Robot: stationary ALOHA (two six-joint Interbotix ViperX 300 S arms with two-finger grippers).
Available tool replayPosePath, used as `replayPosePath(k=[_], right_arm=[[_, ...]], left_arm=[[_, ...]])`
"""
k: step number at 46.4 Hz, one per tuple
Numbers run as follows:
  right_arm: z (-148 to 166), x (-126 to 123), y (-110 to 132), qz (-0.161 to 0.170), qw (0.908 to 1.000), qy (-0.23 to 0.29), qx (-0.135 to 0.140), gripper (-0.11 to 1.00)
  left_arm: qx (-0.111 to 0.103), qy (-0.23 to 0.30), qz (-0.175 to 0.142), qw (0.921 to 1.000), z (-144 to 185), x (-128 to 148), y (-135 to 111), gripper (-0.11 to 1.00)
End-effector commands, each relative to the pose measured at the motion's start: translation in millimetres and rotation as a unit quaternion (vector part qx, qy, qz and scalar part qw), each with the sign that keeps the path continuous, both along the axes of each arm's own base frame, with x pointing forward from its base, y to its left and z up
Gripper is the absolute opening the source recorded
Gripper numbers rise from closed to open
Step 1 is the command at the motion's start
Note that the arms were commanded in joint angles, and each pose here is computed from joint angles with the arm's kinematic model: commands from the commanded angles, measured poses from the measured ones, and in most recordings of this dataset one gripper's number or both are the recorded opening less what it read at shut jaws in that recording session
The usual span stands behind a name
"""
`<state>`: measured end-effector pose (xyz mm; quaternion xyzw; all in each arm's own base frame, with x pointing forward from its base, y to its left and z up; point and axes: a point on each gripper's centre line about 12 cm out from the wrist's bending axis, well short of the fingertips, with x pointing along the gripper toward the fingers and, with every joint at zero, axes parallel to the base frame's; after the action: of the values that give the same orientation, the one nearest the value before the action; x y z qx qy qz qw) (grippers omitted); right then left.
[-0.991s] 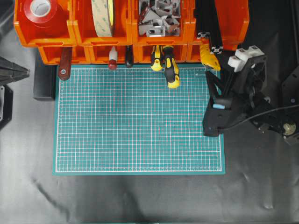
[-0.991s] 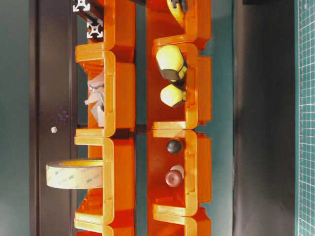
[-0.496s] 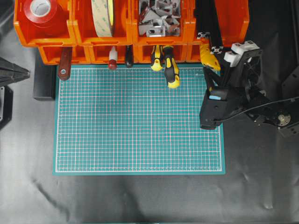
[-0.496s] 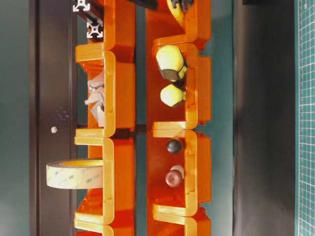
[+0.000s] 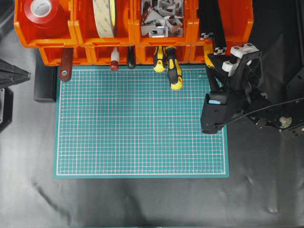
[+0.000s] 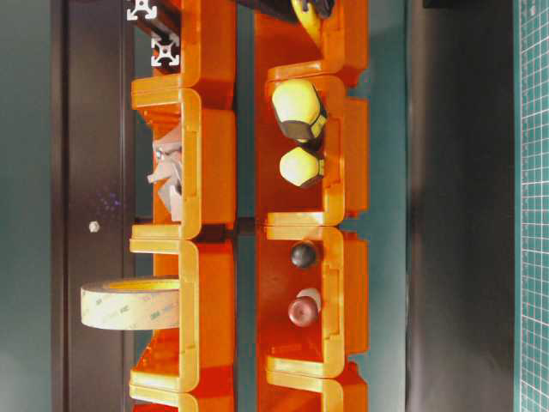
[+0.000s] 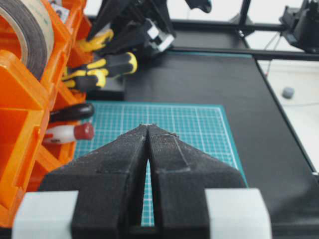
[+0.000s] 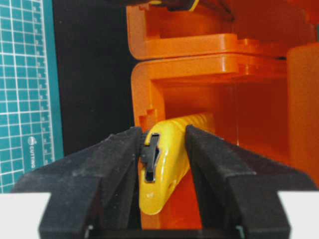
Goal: Pick cutter from container rack with right arm.
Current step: 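Close the right gripper on the yellow cutter inside the bin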
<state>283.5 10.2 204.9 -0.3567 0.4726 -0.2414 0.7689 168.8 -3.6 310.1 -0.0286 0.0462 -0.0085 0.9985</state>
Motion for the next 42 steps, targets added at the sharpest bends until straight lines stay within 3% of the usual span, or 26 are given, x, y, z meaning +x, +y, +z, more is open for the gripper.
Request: replayPosePath(k=[1,19,42], right_arm=[[8.5,2.2,0.7,-0.004,0.9999,-0.010,-0.003,0.31],[47.7,11.3,30.2,0.001,0.9992,-0.038,-0.011,0.27],[119.1,1.8,109.7,0.034,0.9979,-0.055,0.004,0.27]], left_arm=[[0.000,-0.006,-0.001,1.0000,4.8,1.1,-0.3,0.01],[0.000,-0.002,-0.001,1.0000,3.4,1.1,-0.2,0.01],[0.000,-0.004,0.000,1.0000,4.0,0.2,0.0,0.01]])
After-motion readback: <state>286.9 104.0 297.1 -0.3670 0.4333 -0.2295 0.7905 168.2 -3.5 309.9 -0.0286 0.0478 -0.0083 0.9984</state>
